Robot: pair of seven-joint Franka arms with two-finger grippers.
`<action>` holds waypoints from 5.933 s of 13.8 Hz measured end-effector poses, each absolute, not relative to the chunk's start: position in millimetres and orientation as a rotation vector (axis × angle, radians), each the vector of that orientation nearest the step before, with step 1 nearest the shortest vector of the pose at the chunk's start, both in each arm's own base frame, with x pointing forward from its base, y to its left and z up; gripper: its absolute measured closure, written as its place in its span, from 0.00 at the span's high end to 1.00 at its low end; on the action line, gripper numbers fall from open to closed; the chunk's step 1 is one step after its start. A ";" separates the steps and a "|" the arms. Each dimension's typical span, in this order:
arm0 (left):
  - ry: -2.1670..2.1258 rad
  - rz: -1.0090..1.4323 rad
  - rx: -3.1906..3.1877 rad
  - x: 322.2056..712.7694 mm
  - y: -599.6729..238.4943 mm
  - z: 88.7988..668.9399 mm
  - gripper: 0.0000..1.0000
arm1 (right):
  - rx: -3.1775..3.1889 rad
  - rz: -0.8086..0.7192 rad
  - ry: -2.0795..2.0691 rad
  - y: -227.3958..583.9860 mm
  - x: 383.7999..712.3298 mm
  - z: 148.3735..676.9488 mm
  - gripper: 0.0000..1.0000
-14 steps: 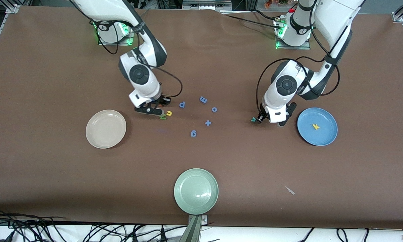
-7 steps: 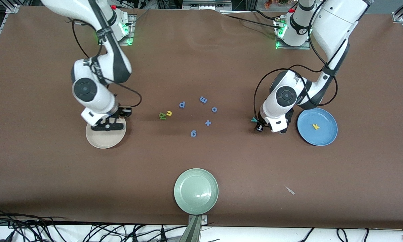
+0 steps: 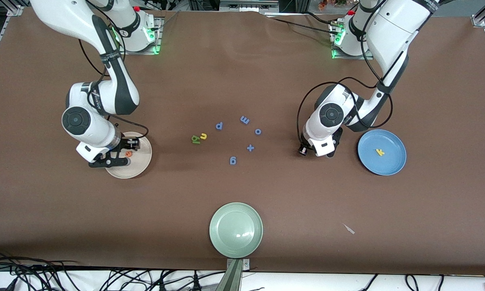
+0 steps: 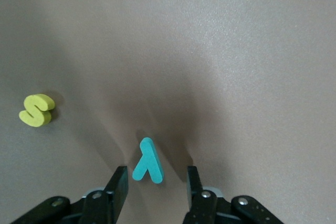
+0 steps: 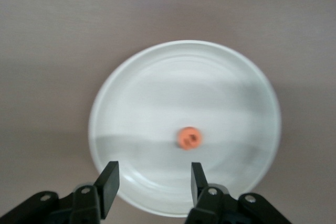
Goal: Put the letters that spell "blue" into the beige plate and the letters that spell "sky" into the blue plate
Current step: 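Place the e on the beige plate while the left gripper grasps the teal letter, then drop the teal letter on the blue plate while the right gripper grasps the yellow n, then place the n on the beige plate while the left gripper reaches the yellow s, then grasp the yellow s with the left gripper while the right gripper grasps the green b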
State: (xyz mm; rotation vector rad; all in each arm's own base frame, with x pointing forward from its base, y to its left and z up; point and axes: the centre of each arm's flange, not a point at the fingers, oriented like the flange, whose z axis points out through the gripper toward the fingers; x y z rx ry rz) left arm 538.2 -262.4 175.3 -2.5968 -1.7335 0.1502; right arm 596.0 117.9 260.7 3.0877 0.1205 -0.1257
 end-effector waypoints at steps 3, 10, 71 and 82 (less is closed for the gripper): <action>-1.757 0.143 -2.582 544.1 -252.9 175.8 0.52 | 3.137 -0.132 -0.053 181.9 584.2 261.7 0.68; -1.777 0.144 -2.565 544.9 -251.1 175.8 0.49 | 3.119 -0.090 -0.470 340.0 527.2 242.1 0.70; -1.493 0.140 -2.802 482.0 -171.6 217.2 0.59 | 3.072 -0.218 -0.521 317.3 545.3 242.9 0.64; -1.419 0.046 -2.838 454.6 -178.7 191.1 0.58 | 2.995 -0.183 -0.604 338.7 513.5 183.4 0.64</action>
